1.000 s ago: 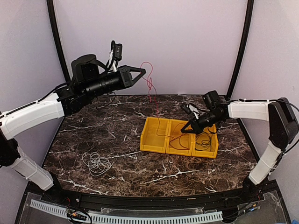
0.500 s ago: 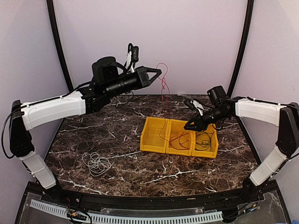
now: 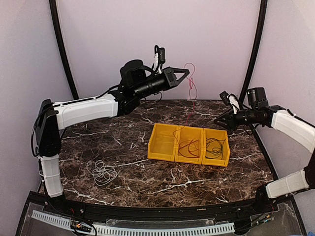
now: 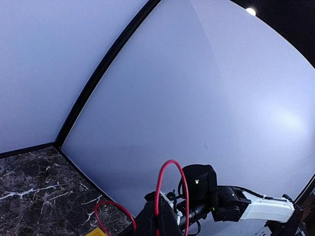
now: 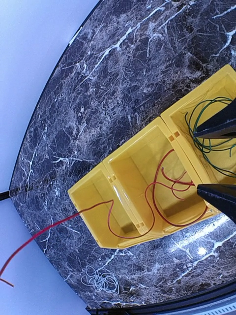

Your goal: Untangle the cables

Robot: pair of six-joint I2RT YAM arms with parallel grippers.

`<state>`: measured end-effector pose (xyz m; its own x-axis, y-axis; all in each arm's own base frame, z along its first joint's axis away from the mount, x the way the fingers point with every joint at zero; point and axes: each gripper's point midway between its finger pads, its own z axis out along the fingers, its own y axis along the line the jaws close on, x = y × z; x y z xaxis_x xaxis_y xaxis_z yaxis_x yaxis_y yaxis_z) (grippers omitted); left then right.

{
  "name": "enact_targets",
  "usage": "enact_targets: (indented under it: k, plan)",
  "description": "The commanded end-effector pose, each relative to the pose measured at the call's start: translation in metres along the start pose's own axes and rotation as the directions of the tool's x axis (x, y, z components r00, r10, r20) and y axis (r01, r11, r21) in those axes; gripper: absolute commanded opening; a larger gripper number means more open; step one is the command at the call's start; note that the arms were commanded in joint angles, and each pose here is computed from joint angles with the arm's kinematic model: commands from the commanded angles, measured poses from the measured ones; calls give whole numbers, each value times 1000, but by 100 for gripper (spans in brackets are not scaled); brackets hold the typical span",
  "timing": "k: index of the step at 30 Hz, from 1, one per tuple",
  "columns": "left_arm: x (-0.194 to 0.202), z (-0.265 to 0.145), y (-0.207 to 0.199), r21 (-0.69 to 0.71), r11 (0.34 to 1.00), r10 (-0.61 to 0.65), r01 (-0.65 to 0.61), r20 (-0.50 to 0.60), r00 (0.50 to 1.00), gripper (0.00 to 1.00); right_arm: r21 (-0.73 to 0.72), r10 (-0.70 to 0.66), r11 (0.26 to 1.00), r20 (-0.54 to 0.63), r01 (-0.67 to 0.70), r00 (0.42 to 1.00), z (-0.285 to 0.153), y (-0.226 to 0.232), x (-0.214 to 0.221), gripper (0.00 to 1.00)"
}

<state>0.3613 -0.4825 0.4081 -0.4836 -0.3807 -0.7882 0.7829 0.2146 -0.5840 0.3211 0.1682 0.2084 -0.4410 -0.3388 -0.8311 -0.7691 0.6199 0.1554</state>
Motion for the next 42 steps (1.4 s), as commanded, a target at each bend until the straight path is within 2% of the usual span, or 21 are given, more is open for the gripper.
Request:
enact_targets:
  k: [1, 5, 12, 18, 25, 32, 42]
  plan:
    - [-18, 12, -44, 172, 985, -21, 16, 27, 999, 0, 35, -1, 999, 46, -1, 999, 0, -6, -3, 34]
    - [-3, 20, -42, 225, 973, -60, 59, -2, 998, 0, 34, 2, 999, 44, -4, 999, 2, -7, 2, 35]
    - [58, 25, 18, 98, 984, -137, 146, -89, 987, 0, -13, -14, 1000, 60, 15, 998, 3, 3, 5, 41]
    - [95, 13, 44, 9, 982, -183, 188, -169, 968, 0, -3, -16, 1000, 51, 16, 999, 5, 1, 10, 42]
    - [121, -9, 65, -115, 974, -216, 195, -211, 953, 0, -9, -14, 1000, 32, 15, 999, 9, -1, 15, 43]
    - [168, -19, 98, -303, 948, -197, 101, -305, 932, 0, 6, -24, 1000, 22, 24, 999, 10, -4, 19, 43]
    - [201, -16, 122, -425, 901, -100, -89, -402, 910, 0, 9, -23, 1000, 1, 23, 1000, 14, -7, 24, 43]
